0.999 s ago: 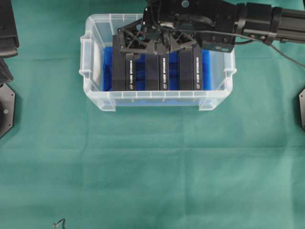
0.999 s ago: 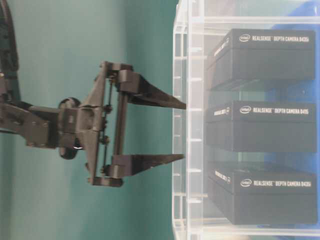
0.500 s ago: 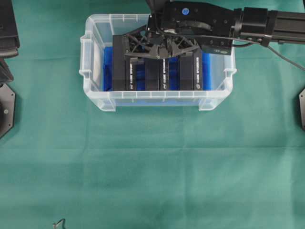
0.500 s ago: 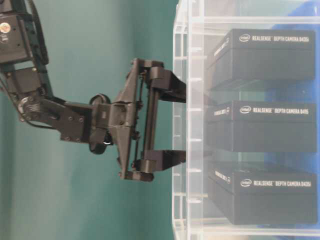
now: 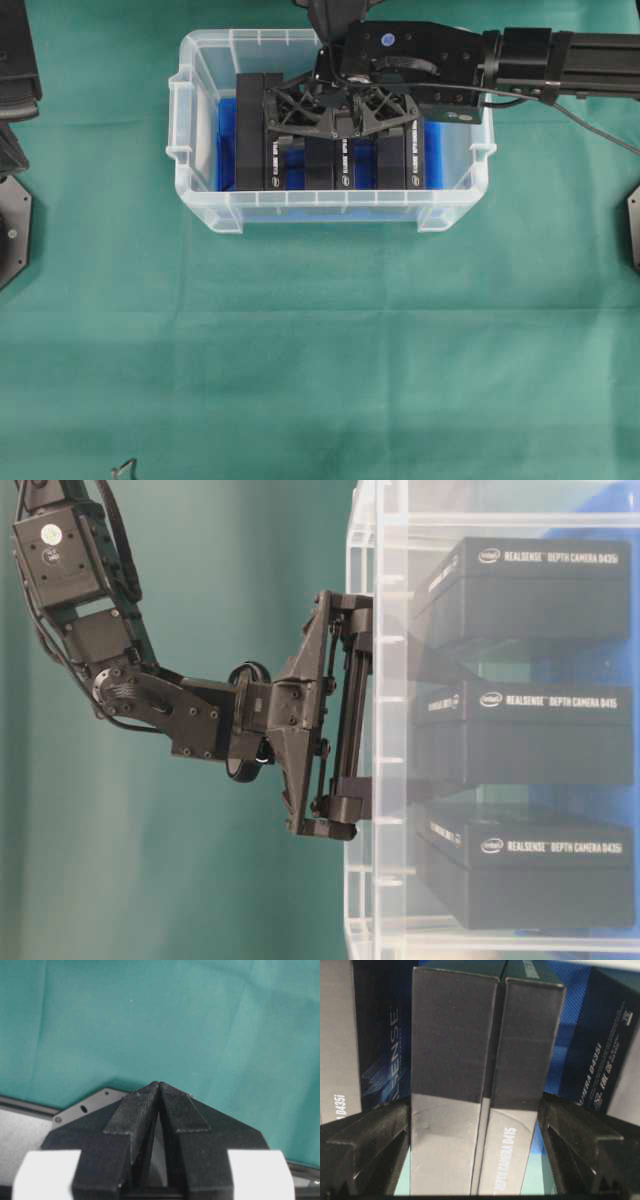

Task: Take the box out of the case with the right arm.
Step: 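Lower the right gripper around the middle box and close on it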

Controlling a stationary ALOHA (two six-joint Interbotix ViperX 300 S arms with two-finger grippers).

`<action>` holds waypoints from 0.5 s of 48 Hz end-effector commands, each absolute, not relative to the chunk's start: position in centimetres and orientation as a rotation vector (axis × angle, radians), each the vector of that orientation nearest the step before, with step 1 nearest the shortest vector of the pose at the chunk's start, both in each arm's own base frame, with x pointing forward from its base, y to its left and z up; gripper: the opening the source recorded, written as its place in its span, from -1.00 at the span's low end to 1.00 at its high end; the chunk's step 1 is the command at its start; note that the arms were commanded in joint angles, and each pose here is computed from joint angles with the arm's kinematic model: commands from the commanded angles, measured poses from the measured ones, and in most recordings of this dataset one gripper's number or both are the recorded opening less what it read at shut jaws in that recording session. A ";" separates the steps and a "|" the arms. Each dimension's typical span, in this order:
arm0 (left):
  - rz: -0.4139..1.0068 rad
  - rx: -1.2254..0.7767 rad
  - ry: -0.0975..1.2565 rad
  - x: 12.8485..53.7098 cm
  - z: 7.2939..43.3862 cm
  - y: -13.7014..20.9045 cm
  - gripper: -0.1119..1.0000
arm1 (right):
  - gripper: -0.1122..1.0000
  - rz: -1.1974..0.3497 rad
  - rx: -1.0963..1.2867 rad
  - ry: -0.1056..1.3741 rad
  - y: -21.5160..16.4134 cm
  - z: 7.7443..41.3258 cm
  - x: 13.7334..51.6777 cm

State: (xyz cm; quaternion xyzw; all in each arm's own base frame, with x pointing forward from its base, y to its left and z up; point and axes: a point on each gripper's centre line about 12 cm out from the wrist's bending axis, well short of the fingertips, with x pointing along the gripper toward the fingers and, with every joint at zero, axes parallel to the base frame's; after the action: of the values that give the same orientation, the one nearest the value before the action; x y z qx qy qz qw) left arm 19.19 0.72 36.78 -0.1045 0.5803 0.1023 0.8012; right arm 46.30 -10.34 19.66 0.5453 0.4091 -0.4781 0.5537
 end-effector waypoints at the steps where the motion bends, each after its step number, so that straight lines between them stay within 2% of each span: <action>1: 0.215 -0.228 1.211 19.3 37.6 0.8 -0.61 | 0.94 -1.109 1.301 0.939 -10.3 20.8 46.4; 8: 0.215 -0.228 1.212 19.3 37.6 0.8 -0.61 | 0.84 -1.110 1.306 0.936 -10.3 21.0 46.5; 13: 0.215 -0.228 1.211 19.3 37.6 0.8 -0.60 | 0.47 -1.112 1.320 0.922 -10.3 21.2 46.7; 24: 0.217 -0.227 1.212 19.3 37.6 0.8 -0.61 | 0.47 -1.114 1.333 0.909 -10.4 21.5 47.2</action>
State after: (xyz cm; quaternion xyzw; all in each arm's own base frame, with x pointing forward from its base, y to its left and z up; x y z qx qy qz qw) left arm 19.22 0.72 36.79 -0.1046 0.5791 0.1021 0.8021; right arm 46.87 -10.35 19.74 0.5557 0.4005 -0.4820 0.5463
